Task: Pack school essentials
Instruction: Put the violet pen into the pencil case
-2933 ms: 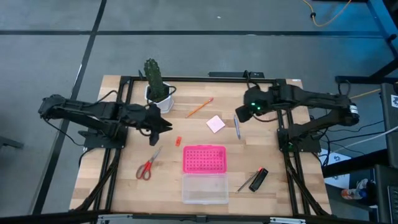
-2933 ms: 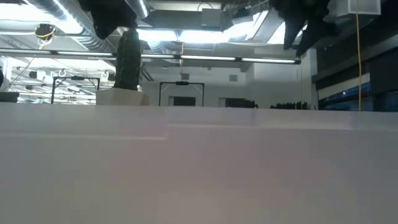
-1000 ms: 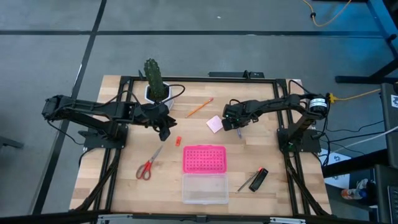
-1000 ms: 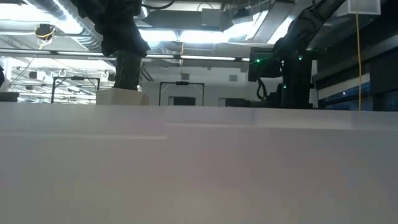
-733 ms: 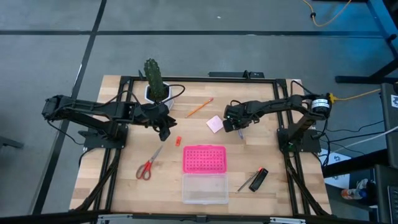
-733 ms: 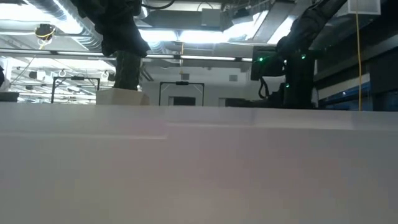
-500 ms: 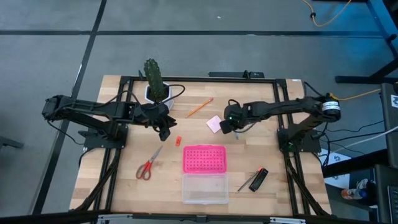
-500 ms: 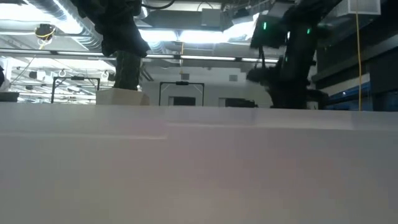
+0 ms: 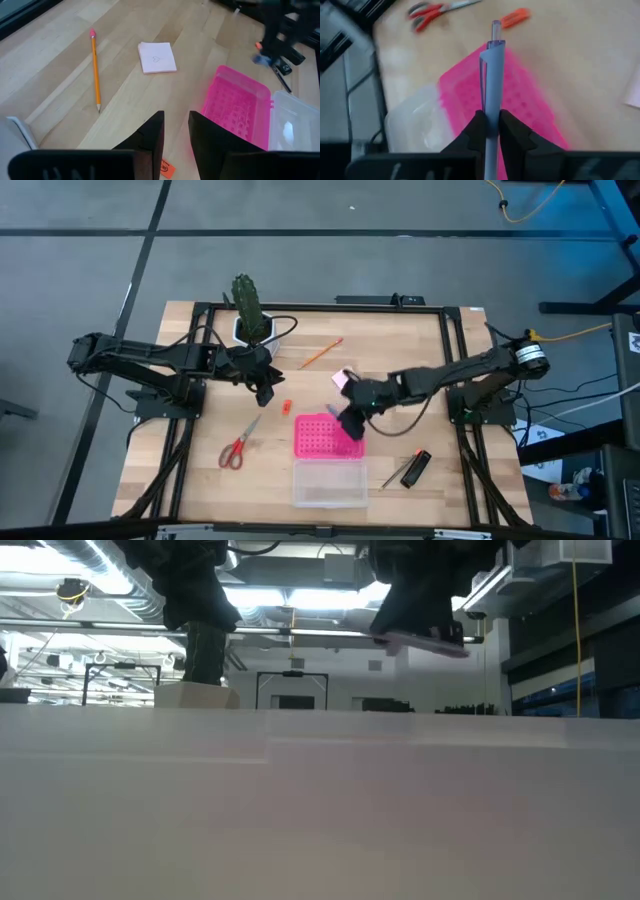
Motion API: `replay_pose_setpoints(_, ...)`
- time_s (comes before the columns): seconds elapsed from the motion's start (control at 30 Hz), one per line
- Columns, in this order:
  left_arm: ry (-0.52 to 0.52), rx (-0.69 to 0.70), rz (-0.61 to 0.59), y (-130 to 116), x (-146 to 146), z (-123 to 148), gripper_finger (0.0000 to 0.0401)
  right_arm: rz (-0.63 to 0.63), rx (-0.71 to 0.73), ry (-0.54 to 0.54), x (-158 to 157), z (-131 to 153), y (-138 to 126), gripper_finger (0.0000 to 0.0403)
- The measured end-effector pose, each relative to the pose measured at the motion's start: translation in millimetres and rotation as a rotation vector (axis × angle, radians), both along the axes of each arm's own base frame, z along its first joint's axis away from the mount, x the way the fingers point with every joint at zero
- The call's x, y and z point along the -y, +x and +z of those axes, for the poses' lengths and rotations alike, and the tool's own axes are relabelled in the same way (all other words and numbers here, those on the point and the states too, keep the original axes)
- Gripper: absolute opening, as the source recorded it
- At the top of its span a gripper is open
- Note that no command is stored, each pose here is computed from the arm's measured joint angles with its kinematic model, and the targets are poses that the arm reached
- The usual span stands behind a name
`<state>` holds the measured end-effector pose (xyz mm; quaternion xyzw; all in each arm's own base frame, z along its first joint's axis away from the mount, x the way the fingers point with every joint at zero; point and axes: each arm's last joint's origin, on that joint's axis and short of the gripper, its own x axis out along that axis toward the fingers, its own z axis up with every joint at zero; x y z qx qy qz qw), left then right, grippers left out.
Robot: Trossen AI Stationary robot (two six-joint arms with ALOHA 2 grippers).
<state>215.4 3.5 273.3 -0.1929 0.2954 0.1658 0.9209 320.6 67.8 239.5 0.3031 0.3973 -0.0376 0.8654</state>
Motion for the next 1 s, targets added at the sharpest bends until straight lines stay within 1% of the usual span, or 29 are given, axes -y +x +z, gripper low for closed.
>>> replay_pose_setpoints(0.13, 0.000, 0.002, -0.001, 0, 0, 0, 0.0083, 0.156, -0.030, 0.071, -27, -18, 7, 0.0036)
replay_pose_setpoints(0.23, 0.000, 0.005, 0.000, 0, 0, 0, 0.0083, 0.276, 0.008, 0.101, -47, -28, 13, 0.0036)
replay_pose_setpoints(0.3, 0.000, 0.006, 0.000, 0, 0, 0, 0.0083, 0.324, 0.035, 0.104, -56, -34, 16, 0.0036)
replay_pose_setpoints(0.4, 0.000, 0.009, -0.001, 1, 0, 1, 0.0083, 0.337, 0.045, 0.116, -64, -40, 19, 0.0037)
replay_pose_setpoints(0.5, 0.000, 0.010, 0.000, 1, 0, 1, 0.0083, 0.317, 0.024, 0.147, -67, -45, 20, 0.0052)
replay_pose_setpoints(0.6, 0.000, 0.012, 0.000, 1, 0, 1, 0.0083, 0.328, 0.013, 0.184, -69, -50, 22, 0.0084)
replay_pose_setpoints(0.73, 0.000, 0.024, 0.000, 1, 0, 2, 0.0083, 0.336, 0.021, 0.194, -70, -53, 25, 0.0130)
replay_pose_setpoints(0.83, -0.001, 0.025, 0.000, 1, 0, 2, 0.0083, 0.338, 0.037, 0.196, -70, -52, 26, 0.0153)
replay_pose_setpoints(0.9, 0.000, 0.026, 0.000, 2, 0, 2, 0.0083, 0.336, 0.029, 0.195, -69, -50, 24, 0.0158)
replay_pose_setpoints(1.0, 0.000, 0.025, -0.001, 1, 0, 2, 0.0083, 0.342, 0.011, 0.254, -62, -39, 20, 0.0161)
